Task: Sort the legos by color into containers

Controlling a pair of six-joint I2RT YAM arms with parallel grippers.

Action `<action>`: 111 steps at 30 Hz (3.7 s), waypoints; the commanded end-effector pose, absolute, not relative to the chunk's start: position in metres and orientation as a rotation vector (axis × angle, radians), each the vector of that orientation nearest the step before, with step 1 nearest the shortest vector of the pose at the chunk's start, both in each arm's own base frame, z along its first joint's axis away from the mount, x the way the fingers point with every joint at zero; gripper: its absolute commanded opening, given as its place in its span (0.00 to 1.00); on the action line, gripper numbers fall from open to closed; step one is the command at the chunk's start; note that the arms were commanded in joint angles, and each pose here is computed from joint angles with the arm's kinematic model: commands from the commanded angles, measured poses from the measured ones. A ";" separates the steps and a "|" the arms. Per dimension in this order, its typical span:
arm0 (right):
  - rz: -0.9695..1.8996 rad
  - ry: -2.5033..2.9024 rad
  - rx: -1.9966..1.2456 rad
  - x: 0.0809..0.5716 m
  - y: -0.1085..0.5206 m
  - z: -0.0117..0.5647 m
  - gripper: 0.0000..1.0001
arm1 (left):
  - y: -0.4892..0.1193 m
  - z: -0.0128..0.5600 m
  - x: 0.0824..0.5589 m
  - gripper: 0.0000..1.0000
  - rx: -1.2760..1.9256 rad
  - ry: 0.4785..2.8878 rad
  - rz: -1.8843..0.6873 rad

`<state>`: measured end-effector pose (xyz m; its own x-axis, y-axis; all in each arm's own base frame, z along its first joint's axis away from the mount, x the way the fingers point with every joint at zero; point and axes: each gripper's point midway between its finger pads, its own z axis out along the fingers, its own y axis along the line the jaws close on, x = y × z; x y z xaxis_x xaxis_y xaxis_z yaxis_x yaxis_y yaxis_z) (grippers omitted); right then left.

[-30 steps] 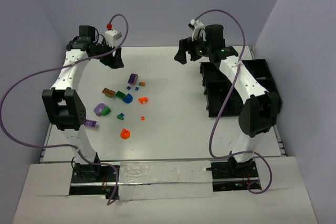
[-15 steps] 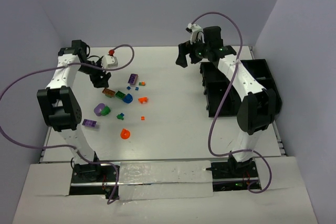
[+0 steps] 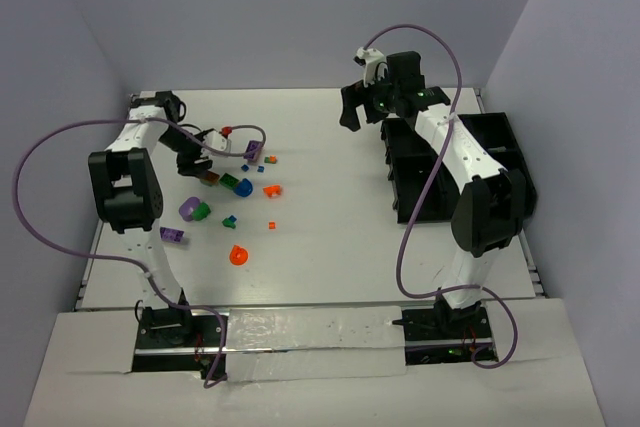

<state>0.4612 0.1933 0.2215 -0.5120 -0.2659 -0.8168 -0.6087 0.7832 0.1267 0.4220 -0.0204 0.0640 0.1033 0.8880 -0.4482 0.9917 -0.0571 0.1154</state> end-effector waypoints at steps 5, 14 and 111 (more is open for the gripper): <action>0.448 2.077 -0.654 0.461 0.184 0.241 1.00 | -0.023 0.048 0.413 0.66 2.183 1.705 -0.349; 0.451 2.087 -0.645 0.466 0.181 0.238 1.00 | -0.022 0.038 0.415 0.48 2.201 1.721 -0.345; 1.379 1.542 -1.204 0.346 0.349 0.344 0.02 | -0.251 0.362 0.343 0.00 0.950 1.439 -1.331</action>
